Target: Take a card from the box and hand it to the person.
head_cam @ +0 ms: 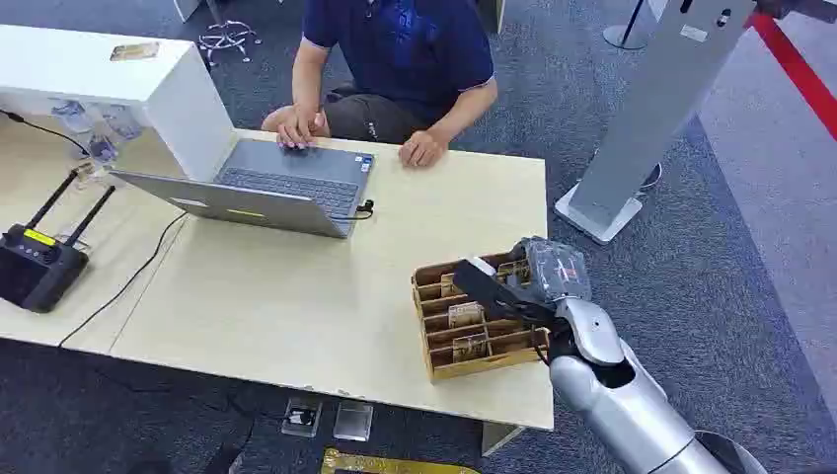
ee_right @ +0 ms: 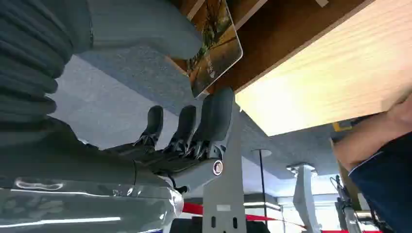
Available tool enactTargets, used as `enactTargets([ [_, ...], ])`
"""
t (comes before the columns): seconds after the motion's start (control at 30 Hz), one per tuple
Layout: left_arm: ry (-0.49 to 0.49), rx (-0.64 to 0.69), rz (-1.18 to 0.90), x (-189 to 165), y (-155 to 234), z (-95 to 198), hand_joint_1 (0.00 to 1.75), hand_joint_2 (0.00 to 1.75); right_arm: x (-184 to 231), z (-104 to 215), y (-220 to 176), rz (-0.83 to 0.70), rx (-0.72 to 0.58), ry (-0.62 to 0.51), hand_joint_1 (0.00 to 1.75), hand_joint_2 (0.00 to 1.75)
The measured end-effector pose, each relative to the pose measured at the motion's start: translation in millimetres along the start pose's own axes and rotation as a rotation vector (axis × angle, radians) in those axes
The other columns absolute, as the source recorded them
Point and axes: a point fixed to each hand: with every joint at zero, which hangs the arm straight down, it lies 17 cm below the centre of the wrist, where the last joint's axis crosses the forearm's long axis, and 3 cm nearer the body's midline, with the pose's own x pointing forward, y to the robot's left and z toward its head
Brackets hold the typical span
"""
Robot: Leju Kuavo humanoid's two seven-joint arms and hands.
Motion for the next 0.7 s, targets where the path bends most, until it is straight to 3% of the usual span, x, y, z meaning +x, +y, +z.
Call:
enactTargets([
  [0.47, 0.0, 0.003, 0.0, 0.0, 0.5, -0.1, 0.0, 0.0, -2.5, -0.2, 5.0, 0.009, 0.01, 0.001, 0.8, 1.75],
  [0.7, 0.0, 0.001, 0.0, 0.0, 0.2, 0.0, 0.0, 0.0, -3.3, -0.4, 7.4, 0.01, 0.015, 0.005, 0.89, 1.75],
])
